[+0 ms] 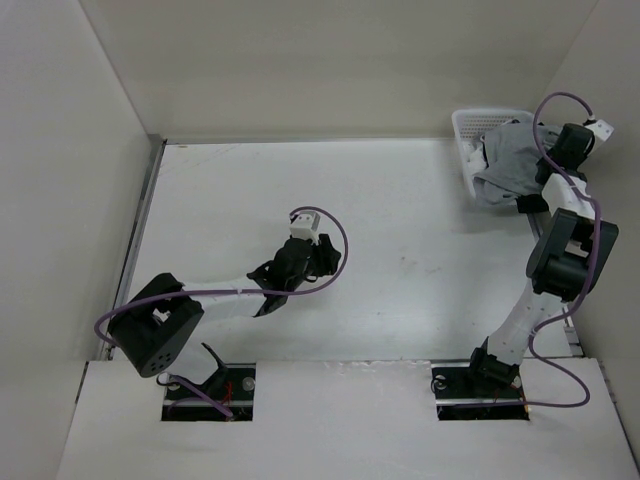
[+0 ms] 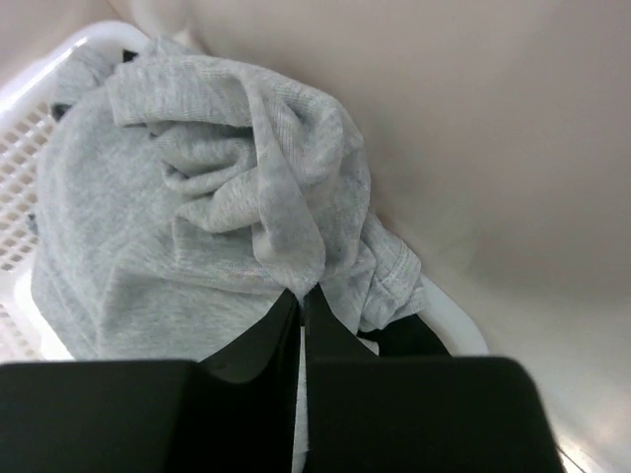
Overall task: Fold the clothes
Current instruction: Grab the tank top from the pile, then move the tank top to the center of the board
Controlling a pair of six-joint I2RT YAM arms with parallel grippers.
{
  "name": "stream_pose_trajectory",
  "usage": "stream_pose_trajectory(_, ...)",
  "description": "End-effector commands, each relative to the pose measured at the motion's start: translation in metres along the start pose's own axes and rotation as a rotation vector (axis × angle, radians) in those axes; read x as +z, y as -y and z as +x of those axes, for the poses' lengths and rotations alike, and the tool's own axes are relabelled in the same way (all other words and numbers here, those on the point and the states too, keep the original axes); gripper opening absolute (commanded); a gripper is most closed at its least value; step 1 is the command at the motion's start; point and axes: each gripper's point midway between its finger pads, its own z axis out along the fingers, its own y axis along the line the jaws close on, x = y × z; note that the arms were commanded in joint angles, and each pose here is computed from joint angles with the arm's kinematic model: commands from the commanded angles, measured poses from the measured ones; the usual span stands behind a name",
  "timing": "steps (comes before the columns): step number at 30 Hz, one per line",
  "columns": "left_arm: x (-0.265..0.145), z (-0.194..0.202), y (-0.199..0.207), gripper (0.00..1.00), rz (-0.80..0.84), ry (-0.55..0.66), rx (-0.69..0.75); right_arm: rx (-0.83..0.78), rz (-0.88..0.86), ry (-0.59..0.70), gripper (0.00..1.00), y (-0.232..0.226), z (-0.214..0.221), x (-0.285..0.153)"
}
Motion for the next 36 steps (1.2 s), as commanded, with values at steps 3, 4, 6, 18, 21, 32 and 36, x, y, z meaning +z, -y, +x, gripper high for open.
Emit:
stream_pose_trajectory(3, 0.003, -0.016, 0.013, 0.44, 0.047, 0.051, -0.033, 0.084, -0.147, 0.277, 0.0, -0.042, -0.112, -0.071)
stream_pose_trajectory(4, 0.002, -0.017, 0.014, 0.44, 0.048, 0.052, -0.035, 0.091, -0.177, 0.309, 0.0, -0.051, -0.125, -0.088)
stream_pose_trajectory(6, 0.002, -0.019, 0.014, 0.44, 0.05, 0.057, -0.039, 0.123, -0.269, 0.4, 0.0, -0.078, -0.159, -0.14)
stream_pose_trajectory(18, -0.034, -0.081, -0.008, 0.44, 0.018, 0.221, -0.177, 0.27, -0.991, 0.563, 0.01, -0.187, -0.229, -0.495)
stream_pose_trajectory(21, -0.054, -0.103, -0.033, 0.44, -0.036, 0.282, -0.248, 0.293, -1.143, 0.532, 0.01, -0.195, -0.228, -0.552)
stream_pose_trajectory(32, -0.105, -0.108, -0.105, 0.45, -0.182, 0.347, -0.387, 0.302, -1.341, 0.036, 0.04, -0.224, 0.046, -0.489)
stream_pose_trajectory(36, -0.082, -0.052, -0.109, 0.45, -0.221, 0.167, -0.353, 0.347, -1.239, -0.129, 0.04, -0.202, 0.108, -0.424)
